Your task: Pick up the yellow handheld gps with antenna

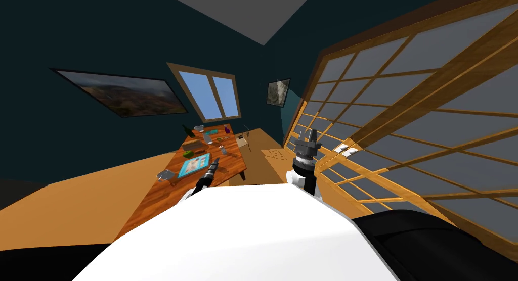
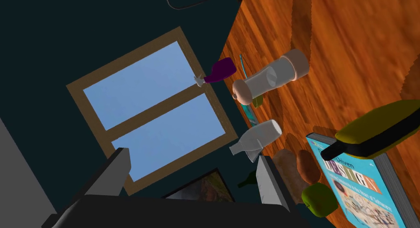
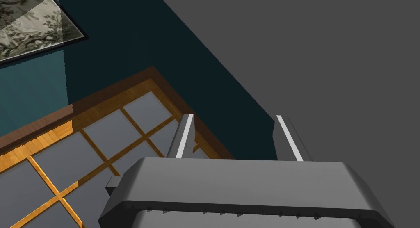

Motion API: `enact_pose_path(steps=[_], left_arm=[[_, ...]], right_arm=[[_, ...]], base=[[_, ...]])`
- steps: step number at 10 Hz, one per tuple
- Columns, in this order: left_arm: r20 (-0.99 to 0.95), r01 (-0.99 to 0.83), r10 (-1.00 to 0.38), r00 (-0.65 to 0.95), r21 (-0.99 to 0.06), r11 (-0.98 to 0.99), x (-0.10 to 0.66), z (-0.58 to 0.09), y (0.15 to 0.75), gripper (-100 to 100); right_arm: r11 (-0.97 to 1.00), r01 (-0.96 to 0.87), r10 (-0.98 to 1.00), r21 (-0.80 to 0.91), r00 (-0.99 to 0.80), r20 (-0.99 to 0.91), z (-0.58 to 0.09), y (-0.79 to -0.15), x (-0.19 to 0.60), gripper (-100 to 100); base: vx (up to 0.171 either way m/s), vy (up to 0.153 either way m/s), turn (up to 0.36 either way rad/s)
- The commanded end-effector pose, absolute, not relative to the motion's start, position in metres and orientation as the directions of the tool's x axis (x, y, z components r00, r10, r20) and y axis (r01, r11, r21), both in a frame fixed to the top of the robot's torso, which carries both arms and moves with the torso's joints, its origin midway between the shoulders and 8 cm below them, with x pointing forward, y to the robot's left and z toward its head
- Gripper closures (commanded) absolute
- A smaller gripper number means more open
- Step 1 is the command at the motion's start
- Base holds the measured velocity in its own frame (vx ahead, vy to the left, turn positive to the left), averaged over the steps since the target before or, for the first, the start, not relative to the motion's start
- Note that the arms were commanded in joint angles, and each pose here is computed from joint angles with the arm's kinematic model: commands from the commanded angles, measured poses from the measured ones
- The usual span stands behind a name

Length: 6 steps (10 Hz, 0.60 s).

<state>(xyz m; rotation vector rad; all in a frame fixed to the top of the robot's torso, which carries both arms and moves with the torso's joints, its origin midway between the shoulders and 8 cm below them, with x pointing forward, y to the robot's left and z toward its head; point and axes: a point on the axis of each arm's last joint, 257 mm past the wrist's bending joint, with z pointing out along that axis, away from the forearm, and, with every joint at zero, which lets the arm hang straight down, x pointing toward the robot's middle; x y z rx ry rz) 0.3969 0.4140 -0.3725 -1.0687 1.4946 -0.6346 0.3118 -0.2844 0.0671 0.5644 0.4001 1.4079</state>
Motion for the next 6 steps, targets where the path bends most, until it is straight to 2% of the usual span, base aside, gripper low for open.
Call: enact_pose_path(steps=[1,3,5,6], left_arm=[[-0.495,-0.327,-0.868,0.031,-0.826,0.459,0.396,-0.389,0.426,-100],[-0.512,-0.405,-0.859,0.010,-0.787,0.465,0.385,-0.417,0.443,-100],[-0.510,-0.429,-0.860,0.005,-0.778,0.459,0.378,-0.428,0.446,-100],[-0.528,-0.468,-0.849,-0.010,-0.748,0.470,0.376,-0.438,0.458,-100]], right_arm=[[0.067,-0.806,0.989,0.588,0.131,0.067,0.067,-0.284,0.312,0],[0.067,-0.806,0.989,0.588,0.131,0.067,0.067,-0.284,0.312,0],[0.067,-0.806,0.989,0.588,0.131,0.067,0.067,-0.284,0.312,0],[0.067,-0.806,0.989,0.588,0.131,0.067,0.067,-0.284,0.312,0]], base=[[0.002,-0.015,-0.198],[0.004,-0.007,-0.163],[0.002,0.000,-0.034],[0.001,-0.006,-0.208]])
